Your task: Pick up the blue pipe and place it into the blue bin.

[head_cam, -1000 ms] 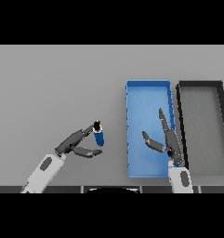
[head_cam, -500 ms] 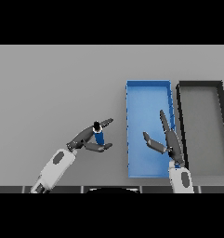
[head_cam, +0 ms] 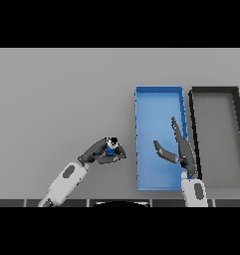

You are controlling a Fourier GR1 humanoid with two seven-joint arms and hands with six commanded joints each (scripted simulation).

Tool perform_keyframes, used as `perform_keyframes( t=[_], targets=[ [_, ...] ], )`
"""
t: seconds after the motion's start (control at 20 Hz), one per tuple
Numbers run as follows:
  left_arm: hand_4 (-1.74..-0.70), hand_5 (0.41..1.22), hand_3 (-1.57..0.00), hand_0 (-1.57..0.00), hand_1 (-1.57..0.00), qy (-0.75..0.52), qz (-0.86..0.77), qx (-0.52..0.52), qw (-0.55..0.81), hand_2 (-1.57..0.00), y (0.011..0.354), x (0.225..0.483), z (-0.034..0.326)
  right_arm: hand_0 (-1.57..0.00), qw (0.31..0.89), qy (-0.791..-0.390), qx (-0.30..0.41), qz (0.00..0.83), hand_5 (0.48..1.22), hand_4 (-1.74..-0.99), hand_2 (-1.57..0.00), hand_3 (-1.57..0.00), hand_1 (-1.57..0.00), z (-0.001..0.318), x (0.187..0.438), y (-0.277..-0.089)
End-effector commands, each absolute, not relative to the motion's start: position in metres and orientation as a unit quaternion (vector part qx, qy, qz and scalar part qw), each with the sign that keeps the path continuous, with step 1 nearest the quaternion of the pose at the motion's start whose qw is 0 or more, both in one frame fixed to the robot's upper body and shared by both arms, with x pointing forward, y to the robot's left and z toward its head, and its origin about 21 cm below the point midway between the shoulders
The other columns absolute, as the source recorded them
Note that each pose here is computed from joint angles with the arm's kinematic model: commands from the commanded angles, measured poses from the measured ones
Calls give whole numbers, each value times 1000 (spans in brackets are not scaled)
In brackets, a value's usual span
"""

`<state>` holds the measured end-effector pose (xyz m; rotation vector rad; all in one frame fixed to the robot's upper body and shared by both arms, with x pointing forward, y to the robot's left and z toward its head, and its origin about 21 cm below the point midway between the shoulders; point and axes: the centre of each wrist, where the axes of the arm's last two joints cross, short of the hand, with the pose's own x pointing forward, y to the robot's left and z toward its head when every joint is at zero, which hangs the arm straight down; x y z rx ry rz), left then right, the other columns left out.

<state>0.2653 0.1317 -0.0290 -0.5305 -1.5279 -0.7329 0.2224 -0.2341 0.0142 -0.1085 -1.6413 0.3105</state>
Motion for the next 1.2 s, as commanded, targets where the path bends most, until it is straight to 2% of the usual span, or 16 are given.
perform_keyframes(
  t=[0.0, 0.25, 0.6, 0.85, 1.05, 1.15],
  targets=[
    [-1665, 1144, -1317, -1347, -1384, -666, -320, -225, 635, -1395, 132, 266, -28, 1, 673, -725, -47, 136, 600, -1190, 1, 1, 1, 16, 224, -234],
    [-1716, 1196, -1436, -1498, -1510, -708, -291, -237, 598, -1513, 121, 266, -5, 1, 674, -723, -46, 142, 605, -1187, 1, 1, 1, 12, 223, -231],
    [-1736, 1216, -1486, -1556, -1558, -721, -304, -258, 567, -1559, 105, 266, 41, 1, 664, -731, -61, 146, 601, -1144, 1, 1, 1, 16, 219, -239],
    [-1739, 1219, -1496, -1566, -1567, -714, -321, -252, 569, -1567, 99, 262, 45, 1, 673, -727, -48, 128, 605, -1127, 1, 1, 1, 7, 214, -233],
    [-1740, 1219, -1494, -1569, -1569, -706, -328, -241, 579, -1569, 102, 259, 39, 1, 714, -697, -1, 64, 605, -1178, 1, 1, 1, -22, 203, -227],
    [-1741, 1220, -1495, -1570, -1570, -709, -329, -237, 577, -1570, 104, 261, 41, 1, 696, -716, 26, 41, 615, -1186, 1, 1, 1, -22, 202, -228]
  ],
)
